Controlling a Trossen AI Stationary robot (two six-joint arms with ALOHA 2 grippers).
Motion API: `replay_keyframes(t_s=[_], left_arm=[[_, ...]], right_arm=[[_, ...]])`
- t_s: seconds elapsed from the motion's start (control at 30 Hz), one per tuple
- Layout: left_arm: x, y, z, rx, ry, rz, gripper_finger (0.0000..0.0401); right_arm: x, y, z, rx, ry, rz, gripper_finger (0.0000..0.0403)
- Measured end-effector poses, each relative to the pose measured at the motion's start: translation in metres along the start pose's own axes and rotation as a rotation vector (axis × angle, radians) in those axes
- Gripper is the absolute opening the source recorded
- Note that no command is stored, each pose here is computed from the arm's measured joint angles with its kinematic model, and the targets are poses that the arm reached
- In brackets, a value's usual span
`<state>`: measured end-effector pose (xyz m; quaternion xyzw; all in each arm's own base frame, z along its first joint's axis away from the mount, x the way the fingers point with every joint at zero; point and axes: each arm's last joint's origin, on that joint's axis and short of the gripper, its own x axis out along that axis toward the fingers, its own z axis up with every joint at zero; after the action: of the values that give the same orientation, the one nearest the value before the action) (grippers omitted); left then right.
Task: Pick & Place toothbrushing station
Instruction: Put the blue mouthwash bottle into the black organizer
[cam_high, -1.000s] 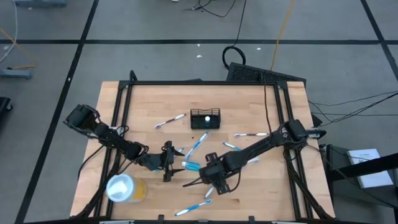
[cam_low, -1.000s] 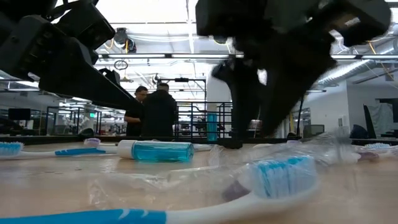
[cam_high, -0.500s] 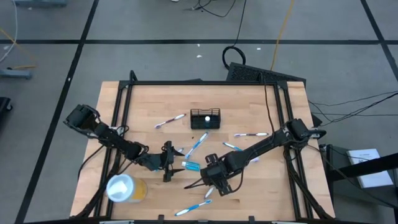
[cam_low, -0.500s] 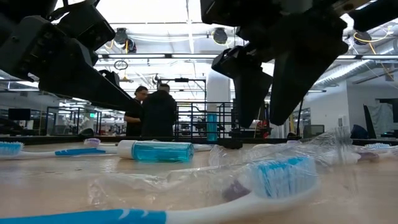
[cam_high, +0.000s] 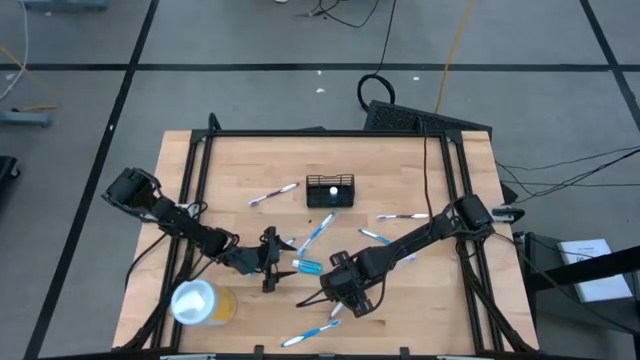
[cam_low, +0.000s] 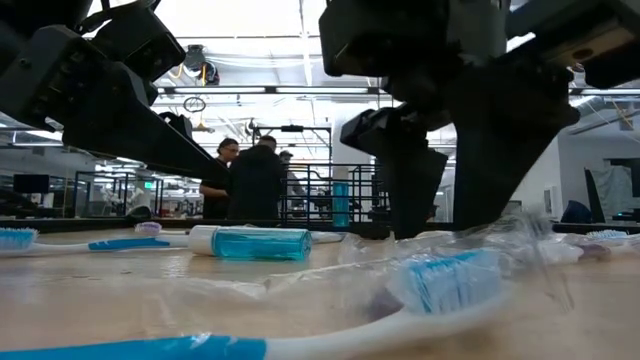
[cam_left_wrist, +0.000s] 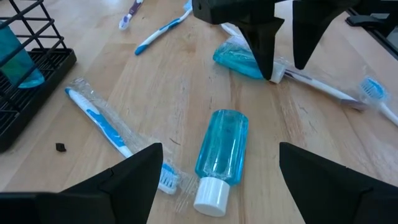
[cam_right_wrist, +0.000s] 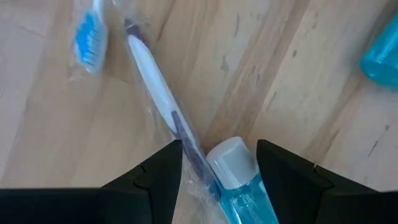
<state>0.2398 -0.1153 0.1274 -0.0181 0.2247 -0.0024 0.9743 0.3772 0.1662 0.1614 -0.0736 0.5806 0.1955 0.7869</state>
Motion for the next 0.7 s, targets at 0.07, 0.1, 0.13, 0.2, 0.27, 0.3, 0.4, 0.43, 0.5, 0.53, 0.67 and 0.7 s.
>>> replay_keyframes(t_s=[0.07,0.1,0.13,0.2,0.27,0.3,0.4,0.43,0.5,0.53,0.67,0.7], left_arm=[[0.0000,0.0000,0.0000,0.000,0.000,0.000,0.0326],[0.0000,0.0000,0.0000,0.001,0.000,0.000,0.0326],[0.0000,0.0000,0.0000,0.000,0.000,0.000,0.0326],[0.0000,0.0000,0.0000,0.001,0.000,0.000,0.0326],[0.0000,0.0000,0.0000,0.001,0.000,0.000,0.0326],[0.0000,0.0000,0.0000,0.001,0.000,0.000,0.0326],[0.0000,0.0000,0.0000,0.002,0.000,0.000,0.0326],[0.0000,0.0000,-0.0001,0.003,0.001,0.001,0.0326],[0.0000,0.0001,-0.0002,0.008,0.002,0.001,0.0326],[0.0000,0.0001,-0.0002,0.008,0.002,0.001,0.0326],[0.0000,0.0001,-0.0004,0.009,0.004,0.002,0.0326],[0.0000,0.0001,-0.0004,0.009,0.004,0.002,0.0326]], right_arm=[[-0.0002,0.0001,0.0001,-0.009,-0.001,-0.002,0.0189],[-0.0002,0.0000,0.0001,-0.014,-0.001,-0.006,0.0184],[-0.0002,-0.0003,0.0001,-0.019,-0.001,-0.015,0.0179],[-0.0002,-0.0007,0.0001,-0.024,-0.001,-0.029,0.0163],[-0.0002,-0.0009,0.0001,-0.026,-0.001,-0.031,0.0146],[-0.0001,-0.0009,0.0000,-0.030,0.000,-0.031,0.0136],[0.0006,-0.0015,0.0001,-0.038,0.000,-0.049,0.0106],[0.0013,-0.0018,0.0003,-0.043,0.000,-0.055,0.0094],[0.0013,-0.0018,0.0004,-0.048,0.001,-0.057,0.0067],[0.0013,-0.0019,0.0002,-0.048,0.004,-0.059,0.0051],[0.0049,-0.0047,-0.0026,-0.051,0.030,-0.113,0.0006],[0.0044,-0.0070,-0.0025,-0.049,0.029,-0.133,0.0006]])
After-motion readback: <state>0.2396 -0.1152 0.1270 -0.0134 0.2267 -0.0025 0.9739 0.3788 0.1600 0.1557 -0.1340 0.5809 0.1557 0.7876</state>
